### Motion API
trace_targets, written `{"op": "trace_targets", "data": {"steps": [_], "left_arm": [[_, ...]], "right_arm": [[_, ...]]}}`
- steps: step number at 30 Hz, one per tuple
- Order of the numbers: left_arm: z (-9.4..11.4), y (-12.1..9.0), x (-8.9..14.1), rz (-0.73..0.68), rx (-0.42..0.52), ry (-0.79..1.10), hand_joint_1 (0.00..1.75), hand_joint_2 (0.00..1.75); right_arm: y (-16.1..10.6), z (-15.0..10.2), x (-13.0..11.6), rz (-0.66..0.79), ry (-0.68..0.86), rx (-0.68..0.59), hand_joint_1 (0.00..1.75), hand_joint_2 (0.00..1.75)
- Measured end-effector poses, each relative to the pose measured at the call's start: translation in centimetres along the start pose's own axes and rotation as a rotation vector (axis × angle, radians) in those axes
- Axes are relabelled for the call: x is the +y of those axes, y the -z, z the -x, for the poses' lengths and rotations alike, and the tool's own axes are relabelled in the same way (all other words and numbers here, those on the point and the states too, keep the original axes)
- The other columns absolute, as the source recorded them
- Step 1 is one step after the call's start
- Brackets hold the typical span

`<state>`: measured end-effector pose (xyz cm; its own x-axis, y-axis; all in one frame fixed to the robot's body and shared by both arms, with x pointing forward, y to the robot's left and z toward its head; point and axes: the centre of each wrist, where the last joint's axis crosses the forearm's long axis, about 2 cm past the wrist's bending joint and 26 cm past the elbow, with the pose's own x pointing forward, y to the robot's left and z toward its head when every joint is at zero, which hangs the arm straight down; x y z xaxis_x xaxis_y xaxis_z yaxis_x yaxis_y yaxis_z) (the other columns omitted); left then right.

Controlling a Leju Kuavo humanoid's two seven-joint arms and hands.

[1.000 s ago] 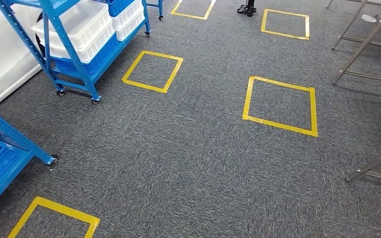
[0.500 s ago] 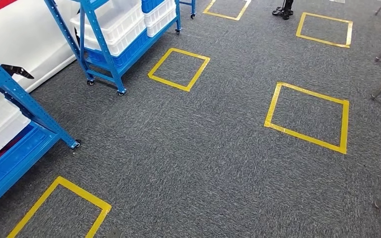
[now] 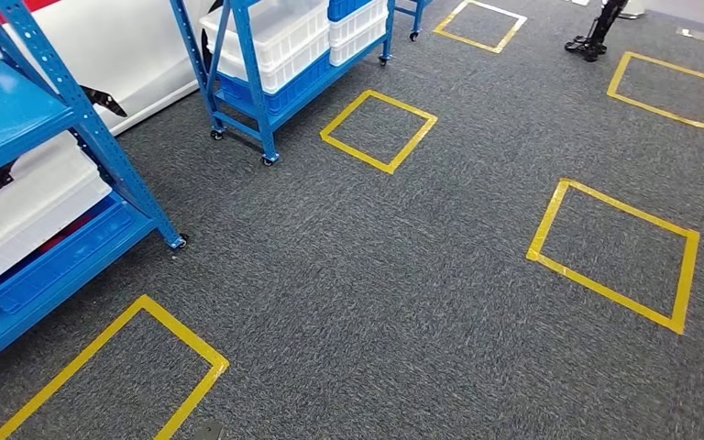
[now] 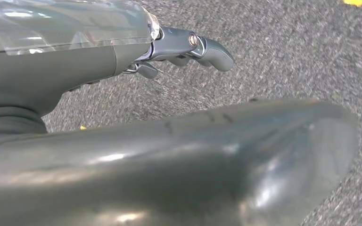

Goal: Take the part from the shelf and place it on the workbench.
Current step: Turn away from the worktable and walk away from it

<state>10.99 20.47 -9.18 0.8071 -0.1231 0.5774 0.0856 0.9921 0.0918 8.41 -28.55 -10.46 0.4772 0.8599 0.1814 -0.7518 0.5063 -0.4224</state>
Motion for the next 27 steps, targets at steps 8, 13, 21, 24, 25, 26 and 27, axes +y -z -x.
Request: {"op": "trace_targets", "data": {"steps": [8,13,21,24,25,26,27], "left_arm": [[-0.29,0.12,0.05,0.002,-0.003,0.001,0.0,0.0],[-0.4,0.17,0.09,0.0,-0.004,-0.002,0.0,0.0],[-0.44,0.19,0.11,0.008,-0.003,0.008,0.0,0.0],[-0.2,0.12,0.15,0.008,0.005,0.008,0.0,0.0],[-0.22,0.12,0.14,0.008,0.004,0.007,0.0,0.0],[-0.27,0.14,0.12,0.008,0.003,0.005,0.0,0.0],[-0.32,0.15,0.11,0.009,0.002,0.004,0.0,0.0]], "right_arm": [[0.04,0.01,-0.16,0.015,0.0,-0.003,0.0,0.0],[-0.02,0.11,0.01,0.011,-0.003,0.0,0.0,0.0],[-0.14,0.17,0.38,0.009,0.0,0.002,0.0,0.0],[-0.12,0.14,0.34,0.009,-0.004,0.001,0.0,0.0],[-0.13,0.16,0.37,0.007,-0.005,0.001,0.0,0.0],[-0.15,0.2,0.42,0.005,-0.006,0.002,0.0,0.0],[-0.17,0.23,0.49,0.004,-0.006,0.002,0.0,0.0]]}}
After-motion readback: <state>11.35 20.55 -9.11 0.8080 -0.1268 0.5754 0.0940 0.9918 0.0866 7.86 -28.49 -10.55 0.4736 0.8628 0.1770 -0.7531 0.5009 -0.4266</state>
